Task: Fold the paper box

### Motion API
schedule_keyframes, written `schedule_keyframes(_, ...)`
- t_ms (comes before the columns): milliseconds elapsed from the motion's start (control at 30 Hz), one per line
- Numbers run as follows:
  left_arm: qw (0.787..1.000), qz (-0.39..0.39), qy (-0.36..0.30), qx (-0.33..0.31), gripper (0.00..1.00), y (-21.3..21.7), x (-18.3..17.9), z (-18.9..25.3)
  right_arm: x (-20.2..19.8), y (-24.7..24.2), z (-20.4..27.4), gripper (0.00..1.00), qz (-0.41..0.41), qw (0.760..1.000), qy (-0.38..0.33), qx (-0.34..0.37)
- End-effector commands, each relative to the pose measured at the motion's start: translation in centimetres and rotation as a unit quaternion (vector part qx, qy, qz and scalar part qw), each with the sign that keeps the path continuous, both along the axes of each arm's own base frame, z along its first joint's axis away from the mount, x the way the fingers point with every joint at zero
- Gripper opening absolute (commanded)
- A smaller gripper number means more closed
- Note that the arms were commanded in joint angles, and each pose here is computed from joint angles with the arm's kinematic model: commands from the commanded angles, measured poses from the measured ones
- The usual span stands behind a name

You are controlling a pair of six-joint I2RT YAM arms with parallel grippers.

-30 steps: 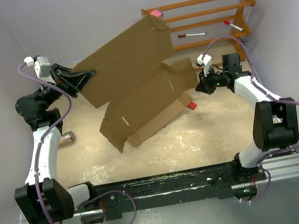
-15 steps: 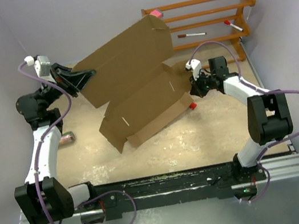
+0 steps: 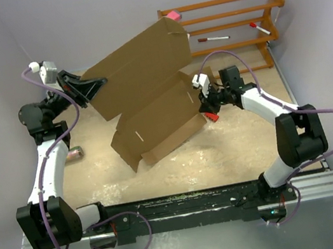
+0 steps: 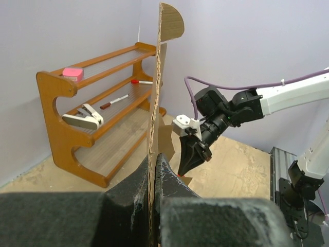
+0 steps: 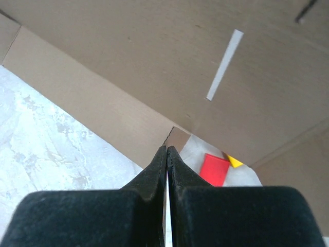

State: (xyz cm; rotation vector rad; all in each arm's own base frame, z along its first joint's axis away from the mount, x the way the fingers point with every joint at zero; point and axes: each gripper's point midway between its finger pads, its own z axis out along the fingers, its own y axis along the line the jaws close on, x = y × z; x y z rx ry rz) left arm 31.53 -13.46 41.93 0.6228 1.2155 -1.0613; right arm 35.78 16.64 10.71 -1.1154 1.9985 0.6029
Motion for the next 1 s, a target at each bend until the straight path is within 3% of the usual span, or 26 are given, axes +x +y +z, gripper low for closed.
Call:
schedule_keyframes(0, 1.000, 0.014, -0.022, 0.001, 0.04, 0.4, 0.1, 0.7, -0.7, 0.7, -0.5, 0.00, 0.030, 0.999, 0.013, -0.013)
schedule_keyframes(967, 1.000, 0.003, -0.012, 0.013, 0.04, 0.2, 0.1, -0.1, -2.1, 2.4, -9.3, 0.00, 0.040, 0.983, 0.104, -0.147)
